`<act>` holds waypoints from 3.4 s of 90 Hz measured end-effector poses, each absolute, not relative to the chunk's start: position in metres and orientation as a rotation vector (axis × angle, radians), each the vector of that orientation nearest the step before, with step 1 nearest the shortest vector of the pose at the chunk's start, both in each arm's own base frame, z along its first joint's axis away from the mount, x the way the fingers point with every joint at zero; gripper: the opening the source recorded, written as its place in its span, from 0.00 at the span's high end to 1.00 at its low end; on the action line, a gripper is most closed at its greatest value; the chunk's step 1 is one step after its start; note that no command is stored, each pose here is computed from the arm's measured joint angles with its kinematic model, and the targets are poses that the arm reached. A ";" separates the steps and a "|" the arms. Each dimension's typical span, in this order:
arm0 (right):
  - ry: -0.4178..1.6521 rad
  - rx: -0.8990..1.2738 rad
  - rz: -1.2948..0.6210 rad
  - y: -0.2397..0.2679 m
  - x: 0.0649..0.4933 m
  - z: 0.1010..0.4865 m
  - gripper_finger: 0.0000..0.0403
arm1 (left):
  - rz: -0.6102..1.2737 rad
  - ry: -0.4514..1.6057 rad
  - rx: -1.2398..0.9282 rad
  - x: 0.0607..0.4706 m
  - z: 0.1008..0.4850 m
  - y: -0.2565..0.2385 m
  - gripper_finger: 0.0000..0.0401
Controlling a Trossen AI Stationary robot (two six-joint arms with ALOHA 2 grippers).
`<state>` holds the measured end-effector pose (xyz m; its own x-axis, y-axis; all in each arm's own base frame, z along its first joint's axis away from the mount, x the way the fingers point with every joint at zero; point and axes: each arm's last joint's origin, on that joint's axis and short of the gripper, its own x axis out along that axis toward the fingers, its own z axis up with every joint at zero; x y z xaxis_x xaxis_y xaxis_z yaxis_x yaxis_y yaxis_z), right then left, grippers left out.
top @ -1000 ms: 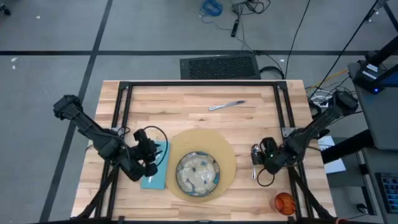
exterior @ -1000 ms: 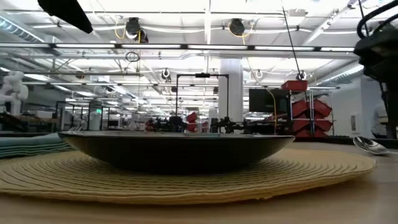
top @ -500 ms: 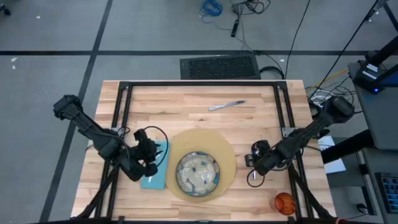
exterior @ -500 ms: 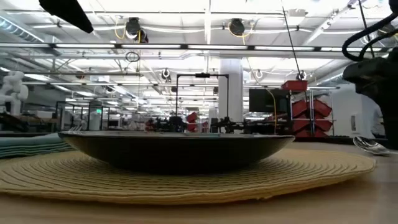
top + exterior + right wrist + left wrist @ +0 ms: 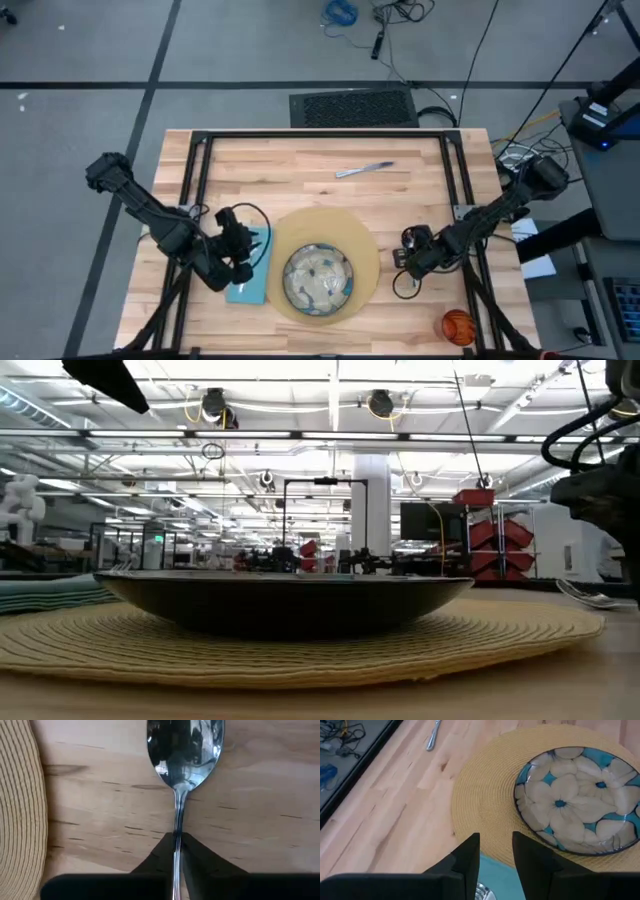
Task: Set table place
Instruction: Put the silver spoon to the right of the brown mat, then move the silver knife to the right of the brown mat
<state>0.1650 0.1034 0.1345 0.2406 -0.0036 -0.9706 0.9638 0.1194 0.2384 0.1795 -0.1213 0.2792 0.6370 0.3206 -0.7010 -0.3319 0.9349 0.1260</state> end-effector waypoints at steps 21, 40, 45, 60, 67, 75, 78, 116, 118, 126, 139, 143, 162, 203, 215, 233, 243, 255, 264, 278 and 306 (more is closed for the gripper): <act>1.032 1.265 -0.967 0.116 0.162 0.136 0.99 | 0.373 0.797 -0.016 0.180 0.279 -0.121 0.75; 1.059 1.281 -0.999 0.128 0.165 0.138 1.00 | 0.346 0.819 -0.009 0.179 0.279 -0.122 0.75; 1.062 1.267 -1.015 0.128 0.166 0.138 1.00 | 0.343 0.819 -0.007 0.179 0.279 -0.123 0.75; 1.059 1.245 -1.032 0.128 0.166 0.138 0.97 | 0.340 0.820 -0.006 0.178 0.279 -0.123 0.75; 1.062 1.239 -1.028 0.128 0.166 0.138 0.94 | 0.339 0.822 -0.006 0.178 0.279 -0.123 0.75; 1.061 1.235 -1.022 0.128 0.167 0.138 0.88 | 0.338 0.822 -0.006 0.178 0.279 -0.123 0.75; 1.061 1.235 -1.019 0.128 0.167 0.138 0.86 | 0.338 0.822 -0.005 0.178 0.279 -0.123 0.75; 1.020 1.205 -0.916 0.123 0.165 0.158 0.66 | 0.336 0.823 -0.001 0.178 0.279 -0.123 0.75; 1.014 1.201 -0.911 0.122 0.164 0.163 0.66 | 0.335 0.823 -0.001 0.178 0.279 -0.123 0.75; 0.987 1.174 -0.899 0.117 0.165 0.186 0.66 | 0.335 0.824 -0.001 0.178 0.279 -0.123 0.75; 0.890 1.001 -0.886 0.098 0.167 0.233 0.66 | 0.339 0.823 -0.002 0.179 0.279 -0.123 0.75; 0.831 0.937 -0.879 0.092 0.168 0.247 0.66 | 0.343 0.823 -0.005 0.180 0.279 -0.122 0.75; 0.651 0.801 -0.905 0.051 0.181 0.291 0.66 | 0.433 0.762 0.013 0.184 0.280 -0.114 0.75; 0.615 0.984 -0.827 -0.121 0.246 0.263 0.66 | 0.491 0.747 0.033 0.189 0.282 -0.103 0.78; 0.617 1.106 -0.857 -0.147 0.267 0.230 0.66 | 0.485 0.751 0.041 0.189 0.282 -0.103 0.78; 0.578 1.228 -0.797 -0.155 0.306 0.198 0.66 | 0.464 0.765 0.085 0.189 0.282 -0.103 0.78; 0.682 1.240 -0.833 -0.152 0.316 0.187 0.66 | 0.442 0.781 0.093 0.188 0.281 -0.104 0.78; 0.764 1.233 -0.851 -0.149 0.326 0.183 0.66 | 0.423 0.788 0.095 0.187 0.281 -0.106 0.78; 0.816 1.237 -0.886 -0.153 0.325 0.181 0.66 | 0.410 0.788 0.100 0.186 0.281 -0.109 0.78; 0.837 1.300 -0.990 -0.168 0.316 0.168 0.66 | 0.390 0.783 0.103 0.183 0.281 -0.113 0.78; 0.709 1.344 -1.032 -0.184 0.315 0.169 0.66 | 0.360 0.767 0.096 0.182 0.282 -0.119 0.78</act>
<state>0.3154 -0.1842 0.1695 0.4132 -0.1854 -0.8916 0.8988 -0.0743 0.4320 0.1816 -0.1191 0.2821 0.6621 0.3530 -0.6611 -0.2835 0.9346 0.2151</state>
